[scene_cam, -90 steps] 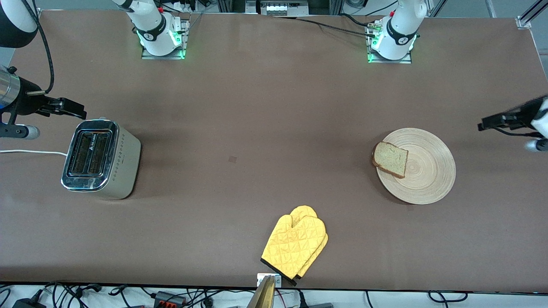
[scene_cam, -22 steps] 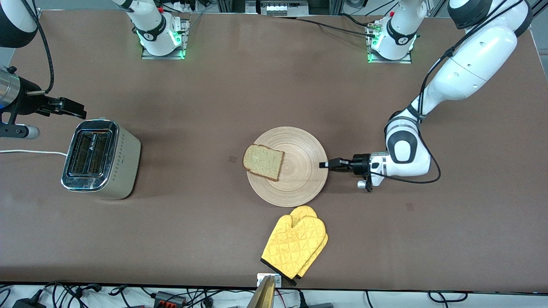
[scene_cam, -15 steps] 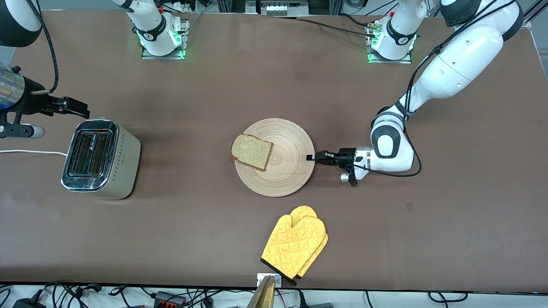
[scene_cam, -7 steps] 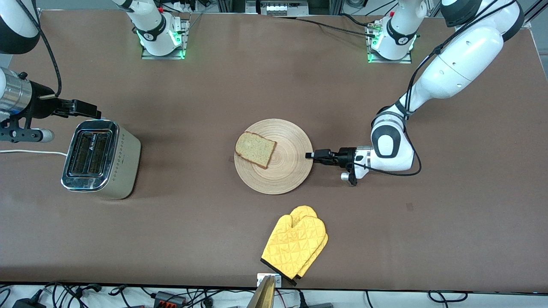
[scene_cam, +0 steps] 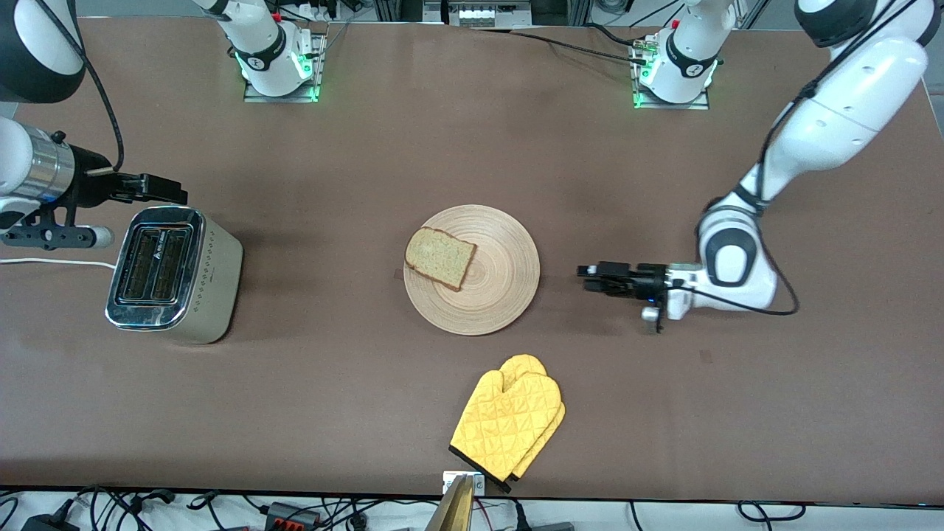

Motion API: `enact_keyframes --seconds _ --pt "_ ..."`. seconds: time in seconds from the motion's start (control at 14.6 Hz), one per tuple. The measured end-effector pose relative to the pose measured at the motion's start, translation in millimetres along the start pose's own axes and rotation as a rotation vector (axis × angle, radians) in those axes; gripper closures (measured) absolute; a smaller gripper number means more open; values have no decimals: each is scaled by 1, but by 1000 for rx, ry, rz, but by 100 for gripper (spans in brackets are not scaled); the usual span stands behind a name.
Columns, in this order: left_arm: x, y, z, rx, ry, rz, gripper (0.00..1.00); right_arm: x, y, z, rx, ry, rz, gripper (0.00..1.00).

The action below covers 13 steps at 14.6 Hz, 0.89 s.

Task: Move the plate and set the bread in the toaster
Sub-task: 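Withdraw the left gripper while the right gripper rises from the toaster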

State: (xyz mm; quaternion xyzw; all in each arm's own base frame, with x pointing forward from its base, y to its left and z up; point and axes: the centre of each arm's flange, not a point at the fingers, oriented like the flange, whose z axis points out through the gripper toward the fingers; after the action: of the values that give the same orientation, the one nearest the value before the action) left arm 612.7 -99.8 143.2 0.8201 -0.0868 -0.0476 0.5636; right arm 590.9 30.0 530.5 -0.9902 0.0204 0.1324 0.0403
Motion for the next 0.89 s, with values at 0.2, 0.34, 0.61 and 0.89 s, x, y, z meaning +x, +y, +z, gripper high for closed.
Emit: enact_keyframes --seconds 0.2,0.34,0.61,0.89 --pt "9 1 -75 87 -94 120 0 4 -13 8 60 -21 5 0" --pt "13 8 -117 159 -175 187 0 5 -29 13 117 -42 64 0" --pt "10 29 -199 286 -354 247 0 12 -73 38 130 -88 92 0" --pt "-2 51 -255 353 -463 181 0 25 -107 79 124 -51 181 0"
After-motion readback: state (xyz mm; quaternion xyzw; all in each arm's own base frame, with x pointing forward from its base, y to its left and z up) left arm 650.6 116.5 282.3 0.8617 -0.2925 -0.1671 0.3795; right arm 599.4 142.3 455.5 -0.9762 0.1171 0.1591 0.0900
